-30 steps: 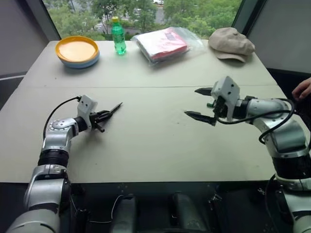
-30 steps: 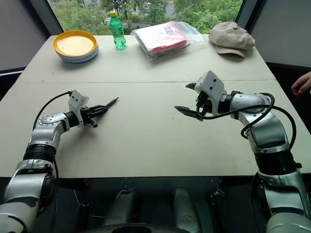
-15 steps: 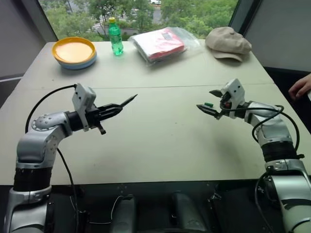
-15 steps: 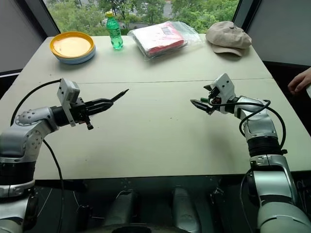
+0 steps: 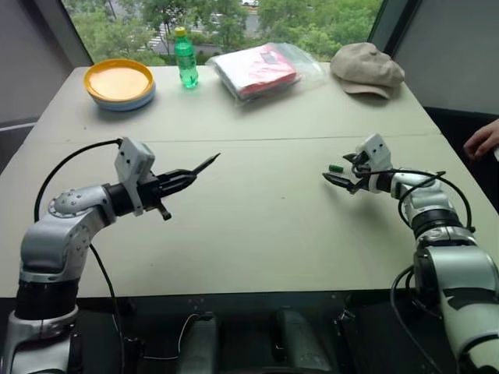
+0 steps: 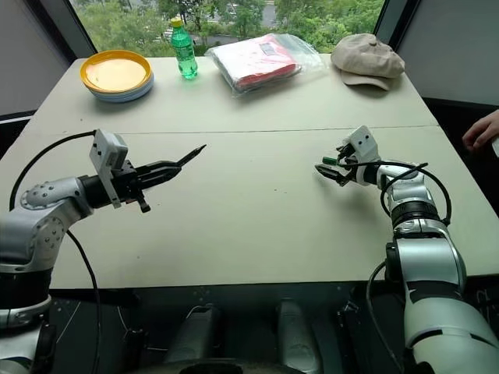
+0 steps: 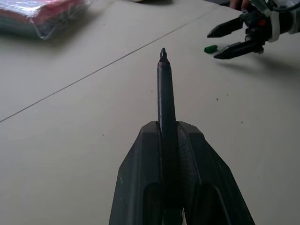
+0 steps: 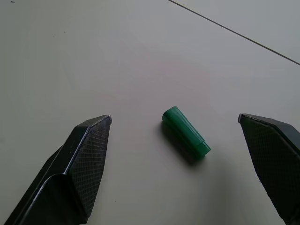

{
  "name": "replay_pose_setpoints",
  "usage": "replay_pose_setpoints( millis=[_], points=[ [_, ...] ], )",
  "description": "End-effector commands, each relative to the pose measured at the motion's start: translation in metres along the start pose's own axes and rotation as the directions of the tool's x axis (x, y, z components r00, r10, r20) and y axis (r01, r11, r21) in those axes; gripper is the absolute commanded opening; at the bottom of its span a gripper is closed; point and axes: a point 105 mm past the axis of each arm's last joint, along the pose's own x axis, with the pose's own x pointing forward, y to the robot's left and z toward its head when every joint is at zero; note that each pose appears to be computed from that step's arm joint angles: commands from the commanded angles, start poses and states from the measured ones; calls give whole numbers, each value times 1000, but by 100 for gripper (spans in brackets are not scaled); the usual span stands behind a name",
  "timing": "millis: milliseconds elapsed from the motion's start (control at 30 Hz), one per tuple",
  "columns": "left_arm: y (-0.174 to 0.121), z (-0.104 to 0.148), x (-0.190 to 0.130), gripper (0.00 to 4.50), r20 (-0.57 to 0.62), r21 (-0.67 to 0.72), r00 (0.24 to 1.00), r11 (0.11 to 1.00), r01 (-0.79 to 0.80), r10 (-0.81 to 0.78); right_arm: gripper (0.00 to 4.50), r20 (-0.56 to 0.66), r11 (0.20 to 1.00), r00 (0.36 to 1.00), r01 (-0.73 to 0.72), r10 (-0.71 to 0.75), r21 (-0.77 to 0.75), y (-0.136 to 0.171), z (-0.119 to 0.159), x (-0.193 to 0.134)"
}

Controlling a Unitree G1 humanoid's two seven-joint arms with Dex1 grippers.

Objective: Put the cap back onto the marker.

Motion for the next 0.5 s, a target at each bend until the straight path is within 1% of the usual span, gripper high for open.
replay_pose_setpoints(
  millis=[33,267,500],
  points=[
    [0,13,-6,4,35,49,999,999,-18,16,450,20,999,1000,20,-19,-35,-7,10,-3],
    [1,13,-4,4,37,54,999,998,-22,21,450,-4,1000,1000,27,-27,0,-3,-1,1],
    [0,14,-2,4,44,58,999,998,-29,26,450,5,984,999,42,-43,172,-1,-7,6]
  ],
)
